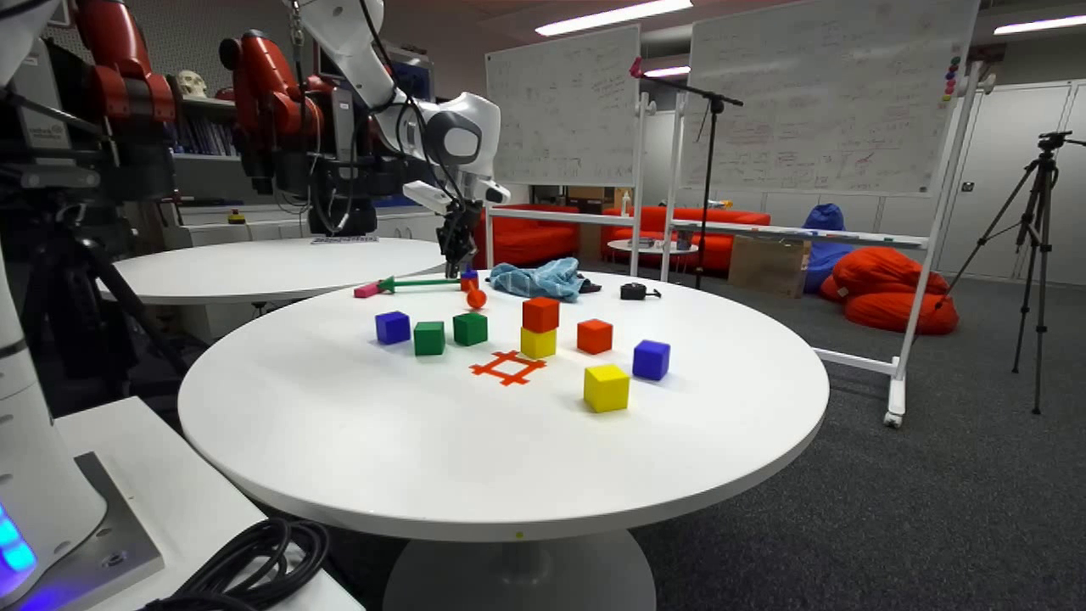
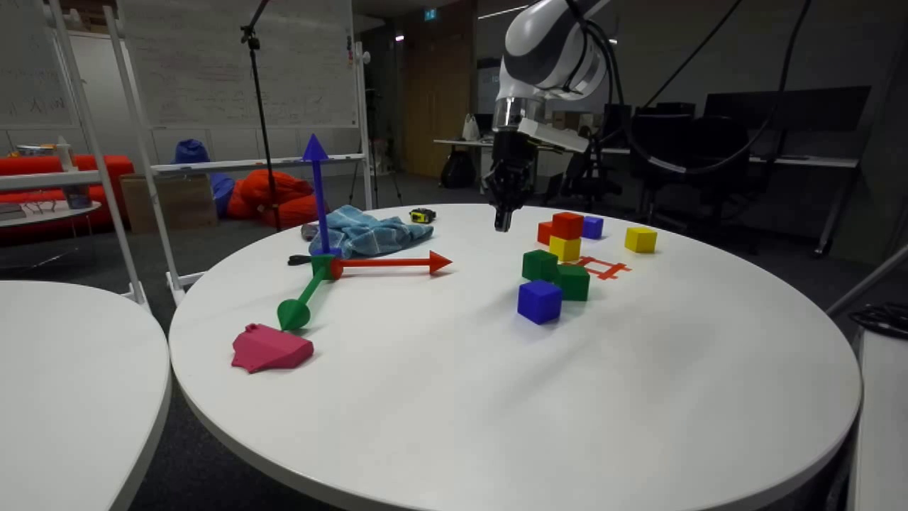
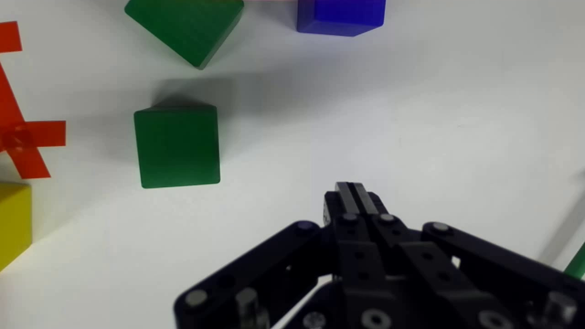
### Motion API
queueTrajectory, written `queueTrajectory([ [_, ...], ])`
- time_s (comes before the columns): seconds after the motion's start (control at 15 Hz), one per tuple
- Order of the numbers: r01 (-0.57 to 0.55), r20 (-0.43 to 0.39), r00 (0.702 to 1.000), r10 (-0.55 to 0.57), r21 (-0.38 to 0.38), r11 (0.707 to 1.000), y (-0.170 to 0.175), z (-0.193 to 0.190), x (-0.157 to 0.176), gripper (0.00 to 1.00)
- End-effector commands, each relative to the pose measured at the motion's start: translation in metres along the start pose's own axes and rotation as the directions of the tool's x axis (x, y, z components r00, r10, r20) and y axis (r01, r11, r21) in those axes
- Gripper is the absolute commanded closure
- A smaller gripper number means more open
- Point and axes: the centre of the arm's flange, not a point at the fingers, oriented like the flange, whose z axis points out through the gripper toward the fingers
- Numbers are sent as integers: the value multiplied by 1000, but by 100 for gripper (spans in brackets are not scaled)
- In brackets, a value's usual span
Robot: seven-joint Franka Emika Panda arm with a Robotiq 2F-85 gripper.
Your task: Push the green block slightly to the right
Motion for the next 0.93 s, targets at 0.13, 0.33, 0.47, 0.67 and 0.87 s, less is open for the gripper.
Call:
queueTrajectory([
  [0.13,14,80,997,-15,16,1000,16,17,14,100],
  [0.33,16,118,993,-18,20,1000,27,30,14,100],
  [0.47,14,136,991,-17,23,1000,34,37,13,100],
  [0.67,1,142,990,-3,17,1000,44,43,11,100],
  [0.87,-20,151,988,18,17,1000,57,47,9,100],
])
